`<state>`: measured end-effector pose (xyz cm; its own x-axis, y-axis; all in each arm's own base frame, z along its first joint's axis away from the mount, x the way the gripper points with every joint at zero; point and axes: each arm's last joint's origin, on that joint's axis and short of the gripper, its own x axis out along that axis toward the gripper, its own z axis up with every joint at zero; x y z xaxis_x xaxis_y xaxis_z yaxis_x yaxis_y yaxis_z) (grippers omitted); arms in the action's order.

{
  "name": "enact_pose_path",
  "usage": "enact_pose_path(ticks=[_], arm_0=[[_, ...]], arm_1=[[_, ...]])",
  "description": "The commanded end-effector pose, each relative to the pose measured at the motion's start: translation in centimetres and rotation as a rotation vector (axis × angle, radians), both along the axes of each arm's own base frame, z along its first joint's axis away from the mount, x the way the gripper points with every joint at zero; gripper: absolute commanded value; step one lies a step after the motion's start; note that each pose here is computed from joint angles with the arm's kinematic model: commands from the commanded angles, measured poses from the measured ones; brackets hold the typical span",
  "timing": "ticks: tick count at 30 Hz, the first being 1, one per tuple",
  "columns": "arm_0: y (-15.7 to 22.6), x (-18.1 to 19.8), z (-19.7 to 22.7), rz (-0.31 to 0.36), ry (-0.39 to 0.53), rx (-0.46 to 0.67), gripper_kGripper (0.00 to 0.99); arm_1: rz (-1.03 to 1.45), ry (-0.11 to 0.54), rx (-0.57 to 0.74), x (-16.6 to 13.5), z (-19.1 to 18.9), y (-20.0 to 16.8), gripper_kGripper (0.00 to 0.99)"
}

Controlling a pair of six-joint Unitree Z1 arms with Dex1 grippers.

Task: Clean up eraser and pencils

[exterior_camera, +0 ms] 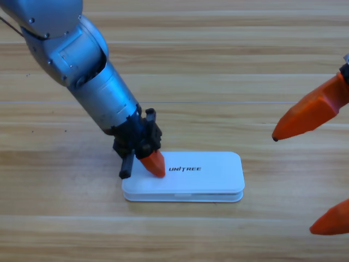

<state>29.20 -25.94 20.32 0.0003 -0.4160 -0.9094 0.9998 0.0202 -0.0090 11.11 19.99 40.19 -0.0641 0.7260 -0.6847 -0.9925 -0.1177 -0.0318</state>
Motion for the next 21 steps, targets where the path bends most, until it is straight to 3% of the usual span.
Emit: enact_pose_path(ticks=[1,21], arm_0=[[-0.7,-1.0,-2.0,-0.017,0.033,0.038,0.0],[-0.5,-1.2,-3.5,-0.016,0.045,0.053,0.0]], arm_1=[[-0.02,0.061,-0.047,1.4,-1.9,0.9,0.919],[-0.02,0.062,-0.048,1.4,-2.0,0.9,0.919]])
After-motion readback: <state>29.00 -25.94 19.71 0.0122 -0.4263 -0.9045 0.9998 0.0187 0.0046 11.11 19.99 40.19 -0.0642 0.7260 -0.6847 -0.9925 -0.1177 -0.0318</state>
